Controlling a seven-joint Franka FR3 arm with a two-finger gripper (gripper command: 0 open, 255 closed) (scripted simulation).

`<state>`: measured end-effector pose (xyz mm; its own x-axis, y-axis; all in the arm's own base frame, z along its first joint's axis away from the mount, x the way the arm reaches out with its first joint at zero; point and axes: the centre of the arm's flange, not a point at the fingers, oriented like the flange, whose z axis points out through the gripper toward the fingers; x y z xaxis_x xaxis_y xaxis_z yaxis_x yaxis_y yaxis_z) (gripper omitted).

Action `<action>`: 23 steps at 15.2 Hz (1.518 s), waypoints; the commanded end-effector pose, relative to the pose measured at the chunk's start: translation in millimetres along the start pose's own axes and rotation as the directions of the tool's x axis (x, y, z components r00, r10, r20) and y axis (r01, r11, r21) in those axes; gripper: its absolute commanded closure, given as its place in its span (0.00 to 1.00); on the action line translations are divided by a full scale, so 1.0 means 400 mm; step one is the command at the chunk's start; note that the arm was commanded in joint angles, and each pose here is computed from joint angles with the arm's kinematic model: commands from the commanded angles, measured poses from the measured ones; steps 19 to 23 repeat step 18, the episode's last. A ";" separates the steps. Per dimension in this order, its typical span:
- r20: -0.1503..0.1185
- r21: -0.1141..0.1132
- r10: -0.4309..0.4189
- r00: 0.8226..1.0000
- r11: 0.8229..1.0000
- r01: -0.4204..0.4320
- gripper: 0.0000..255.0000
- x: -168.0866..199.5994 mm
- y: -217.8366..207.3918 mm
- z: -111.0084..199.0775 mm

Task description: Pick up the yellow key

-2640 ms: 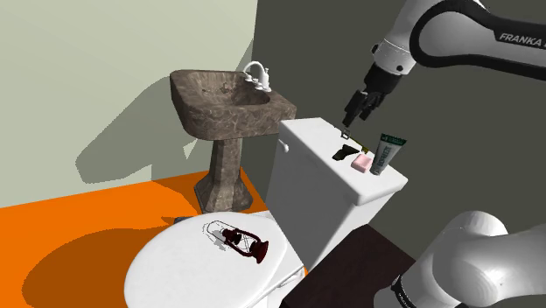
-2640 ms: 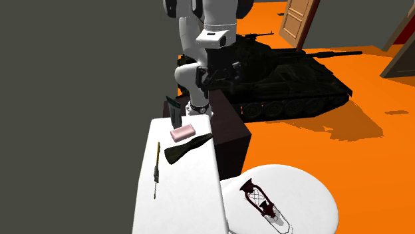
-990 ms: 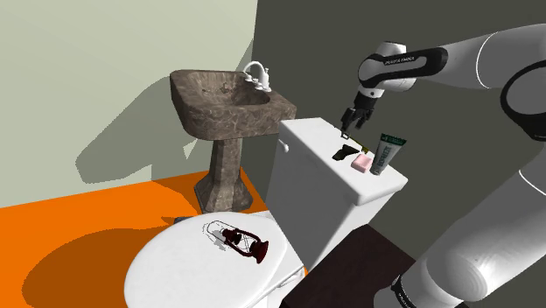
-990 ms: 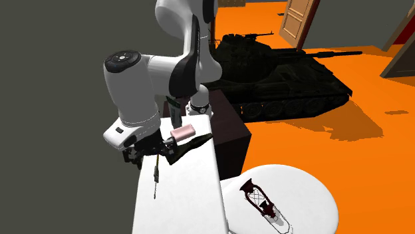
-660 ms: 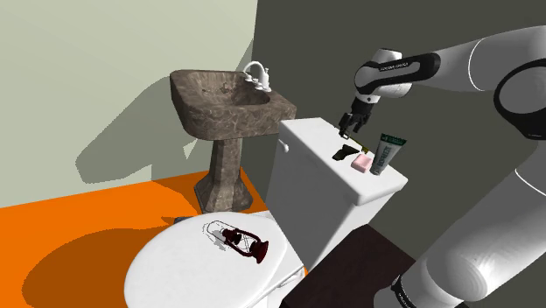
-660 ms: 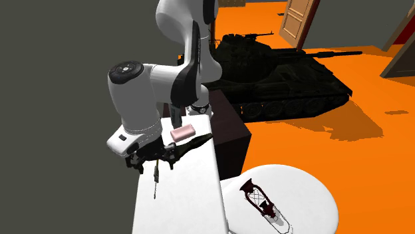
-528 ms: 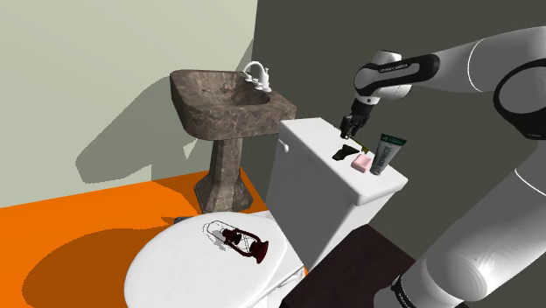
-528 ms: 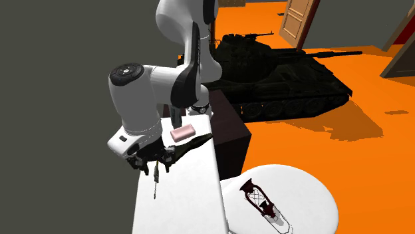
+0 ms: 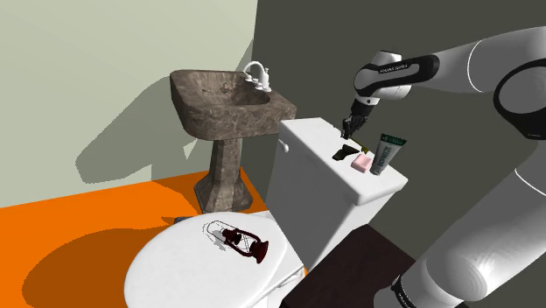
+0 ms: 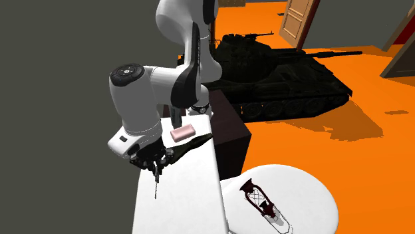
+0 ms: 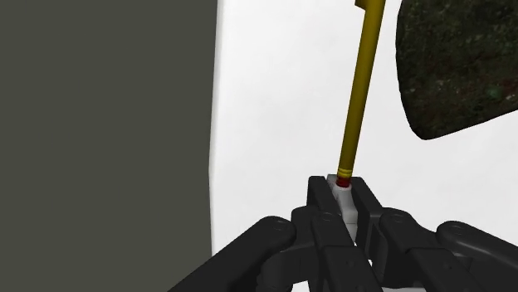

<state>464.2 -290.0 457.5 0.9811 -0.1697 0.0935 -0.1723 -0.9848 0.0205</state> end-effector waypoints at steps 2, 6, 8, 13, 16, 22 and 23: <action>0.009 0.002 0.010 1.000 1.000 -0.010 1.00 -0.001 0.006 -0.009; 0.009 0.002 0.010 1.000 1.000 -0.010 1.00 0.004 0.007 -0.061; 0.009 0.002 0.010 1.000 1.000 -0.010 1.00 0.007 0.008 -0.088; 0.009 0.002 0.010 1.000 1.000 -0.010 1.00 0.013 0.009 -0.153; 0.009 0.002 0.010 1.000 1.000 -0.010 1.00 0.016 0.010 -0.193; 0.009 0.002 0.010 1.000 1.000 -0.010 1.00 0.017 0.010 -0.195; 0.009 0.002 0.010 1.000 1.000 -0.010 1.00 0.017 0.010 -0.195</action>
